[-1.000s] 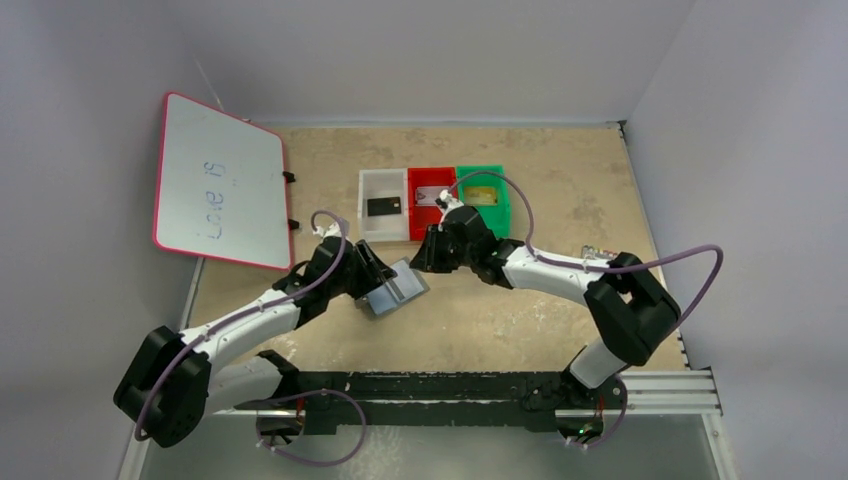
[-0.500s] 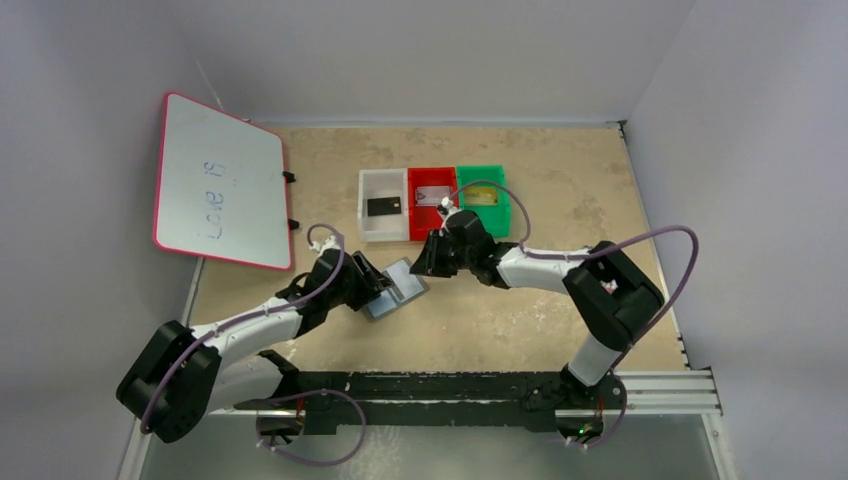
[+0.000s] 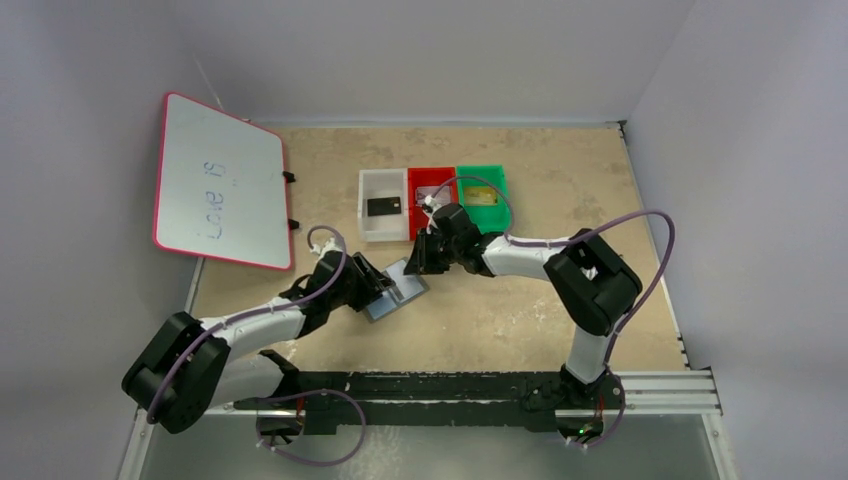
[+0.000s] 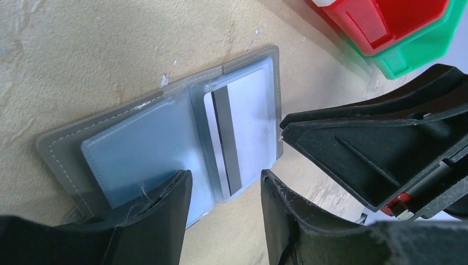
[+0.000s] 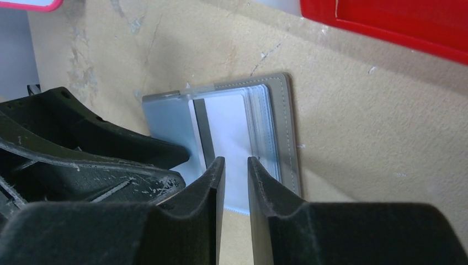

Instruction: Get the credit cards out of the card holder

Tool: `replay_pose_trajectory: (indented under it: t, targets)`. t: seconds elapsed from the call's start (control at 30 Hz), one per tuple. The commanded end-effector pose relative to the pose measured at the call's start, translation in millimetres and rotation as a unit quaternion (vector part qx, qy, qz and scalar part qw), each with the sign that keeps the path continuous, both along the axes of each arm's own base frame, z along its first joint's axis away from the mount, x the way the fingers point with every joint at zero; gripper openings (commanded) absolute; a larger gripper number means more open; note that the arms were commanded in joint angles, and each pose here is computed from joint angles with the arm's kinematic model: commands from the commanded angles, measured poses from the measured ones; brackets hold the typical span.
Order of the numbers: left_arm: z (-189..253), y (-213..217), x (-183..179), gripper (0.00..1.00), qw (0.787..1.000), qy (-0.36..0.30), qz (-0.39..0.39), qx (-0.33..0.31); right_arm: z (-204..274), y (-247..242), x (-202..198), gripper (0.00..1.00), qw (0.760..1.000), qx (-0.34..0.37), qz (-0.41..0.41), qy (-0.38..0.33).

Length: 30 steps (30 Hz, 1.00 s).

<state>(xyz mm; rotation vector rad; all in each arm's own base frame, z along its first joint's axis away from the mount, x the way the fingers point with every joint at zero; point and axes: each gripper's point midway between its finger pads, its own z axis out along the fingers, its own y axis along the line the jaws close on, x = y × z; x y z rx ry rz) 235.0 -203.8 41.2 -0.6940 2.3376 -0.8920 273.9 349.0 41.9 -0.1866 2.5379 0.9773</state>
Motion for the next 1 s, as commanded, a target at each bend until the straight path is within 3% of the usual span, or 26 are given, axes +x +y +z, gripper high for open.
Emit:
replay_pose_trajectory:
  t: [0.0,0.33,0.57,0.97]
  targets:
    - [10.7,-6.9,9.1,0.48,0.999,-0.027,0.002,-0.023,8.3,6.5,3.8,0.24,1.000,0.003,0.023,-0.014]
    - [-1.5,-13.9,7.7,0.46,0.999,-0.013,-0.002,-0.041,-11.3,0.1,-5.9,0.23,0.999,-0.014,0.031,0.009]
    - [-17.2,-1.1,4.8,0.42,1.000,-0.006,0.020,-0.020,-23.5,-11.2,-17.2,0.17,0.999,-0.027,0.022,0.028]
    - [-18.5,-2.7,5.3,0.22,0.998,-0.018,0.028,-0.045,-34.7,-16.5,-26.9,0.12,0.998,-0.027,0.018,0.046]
